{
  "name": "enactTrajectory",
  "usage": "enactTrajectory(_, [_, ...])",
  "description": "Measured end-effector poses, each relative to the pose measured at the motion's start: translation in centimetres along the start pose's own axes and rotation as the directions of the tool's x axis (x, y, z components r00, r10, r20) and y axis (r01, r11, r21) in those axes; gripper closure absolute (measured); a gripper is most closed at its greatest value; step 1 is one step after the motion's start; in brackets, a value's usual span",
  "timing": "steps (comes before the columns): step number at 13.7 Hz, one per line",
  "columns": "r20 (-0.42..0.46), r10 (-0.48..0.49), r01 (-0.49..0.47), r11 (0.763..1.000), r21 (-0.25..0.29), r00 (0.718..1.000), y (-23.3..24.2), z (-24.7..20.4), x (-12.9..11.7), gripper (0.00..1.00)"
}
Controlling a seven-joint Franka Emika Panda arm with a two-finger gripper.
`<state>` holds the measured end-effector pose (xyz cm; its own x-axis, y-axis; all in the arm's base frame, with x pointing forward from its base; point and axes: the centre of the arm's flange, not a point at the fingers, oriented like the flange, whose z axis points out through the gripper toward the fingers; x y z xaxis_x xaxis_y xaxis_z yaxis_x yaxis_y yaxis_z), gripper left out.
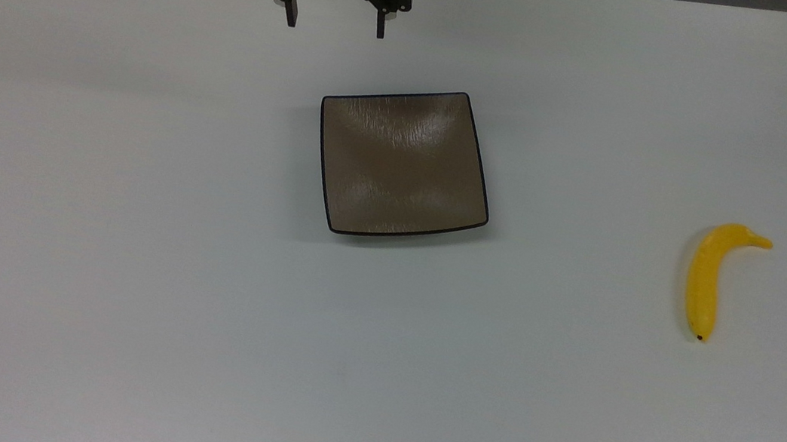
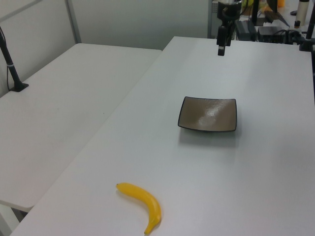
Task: Bananas placed on a ceramic plate
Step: 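Move the open gripper over the plate toward the yellow banana and lower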
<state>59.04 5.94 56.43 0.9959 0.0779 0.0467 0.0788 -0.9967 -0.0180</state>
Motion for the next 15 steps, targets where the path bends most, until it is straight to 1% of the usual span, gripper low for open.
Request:
enactTrajectory(6, [0.002, 0.002, -0.002, 1.0, 0.001, 1.0, -0.7, 0.3, -0.1, 0.0])
enactTrajectory(8, [-0.023, 0.017, -0.017, 1.0, 0.006, 1.0, -1.7, 0.7, 0.2, 0.0])
enactTrajectory(12, [-0.088, 0.047, -0.045, 0.999, 0.027, 0.995, -5.5, 3.1, 0.5, 0.0])
enactTrajectory(15, [-0.087, 0.025, -0.021, 0.999, 0.042, 0.996, -9.6, 4.9, 0.0, 0.0])
